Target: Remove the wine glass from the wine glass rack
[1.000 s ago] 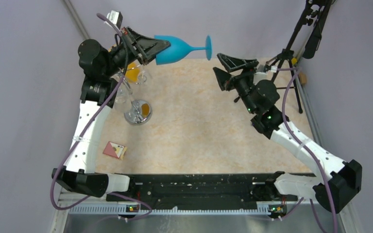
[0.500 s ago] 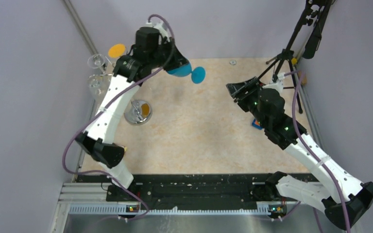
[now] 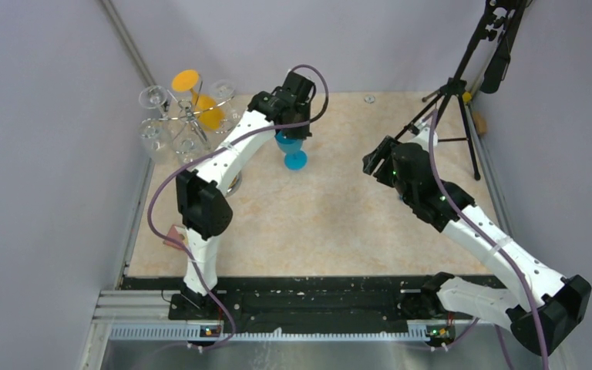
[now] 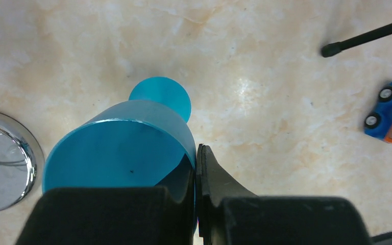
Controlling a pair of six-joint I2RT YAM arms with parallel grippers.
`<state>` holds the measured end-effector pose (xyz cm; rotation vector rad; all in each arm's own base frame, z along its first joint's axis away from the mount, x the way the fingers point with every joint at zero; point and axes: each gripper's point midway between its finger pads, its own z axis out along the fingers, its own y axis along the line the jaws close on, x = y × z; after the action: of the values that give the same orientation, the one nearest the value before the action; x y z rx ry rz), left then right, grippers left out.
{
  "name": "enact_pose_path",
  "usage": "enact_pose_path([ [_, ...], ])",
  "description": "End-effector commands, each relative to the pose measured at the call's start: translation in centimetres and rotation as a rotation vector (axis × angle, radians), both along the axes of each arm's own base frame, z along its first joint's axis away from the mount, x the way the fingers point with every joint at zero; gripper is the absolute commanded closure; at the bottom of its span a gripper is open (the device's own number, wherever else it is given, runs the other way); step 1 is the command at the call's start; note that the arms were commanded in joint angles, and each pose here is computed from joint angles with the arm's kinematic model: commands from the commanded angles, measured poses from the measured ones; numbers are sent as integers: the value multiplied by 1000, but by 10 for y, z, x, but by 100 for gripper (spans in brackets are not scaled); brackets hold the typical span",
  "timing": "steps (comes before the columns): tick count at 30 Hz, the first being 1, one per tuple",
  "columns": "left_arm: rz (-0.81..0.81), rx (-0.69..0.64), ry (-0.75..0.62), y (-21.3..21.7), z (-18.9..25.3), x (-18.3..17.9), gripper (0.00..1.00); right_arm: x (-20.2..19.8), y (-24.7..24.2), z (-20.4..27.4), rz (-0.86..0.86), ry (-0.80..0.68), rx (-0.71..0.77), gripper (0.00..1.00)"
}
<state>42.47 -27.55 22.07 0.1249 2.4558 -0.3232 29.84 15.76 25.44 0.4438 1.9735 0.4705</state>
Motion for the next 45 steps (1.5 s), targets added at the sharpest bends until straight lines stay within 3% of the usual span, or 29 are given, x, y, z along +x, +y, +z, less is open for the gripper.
enact_pose_path([
  [1,-5,46,-80,3,0,21,100,9,-10,16,-17,-62,-84,38],
  [16,-14,105,-51,-5,-49,44,99,23,-10,17,-6,-82,-185,38],
  [20,-9,95,-31,-3,-54,45,90,26,-9,27,-2,-96,-191,38],
  [23,0,70,-29,-2,-47,46,76,30,-6,33,0,-112,-194,38],
  [30,-10,-8,-98,-2,1,46,41,39,-2,34,6,-123,-214,37],
  [38,-37,-128,-242,12,88,34,33,50,7,37,12,-137,-206,38],
  [45,18,-171,-428,55,172,18,15,59,21,35,36,-124,-167,40],
])
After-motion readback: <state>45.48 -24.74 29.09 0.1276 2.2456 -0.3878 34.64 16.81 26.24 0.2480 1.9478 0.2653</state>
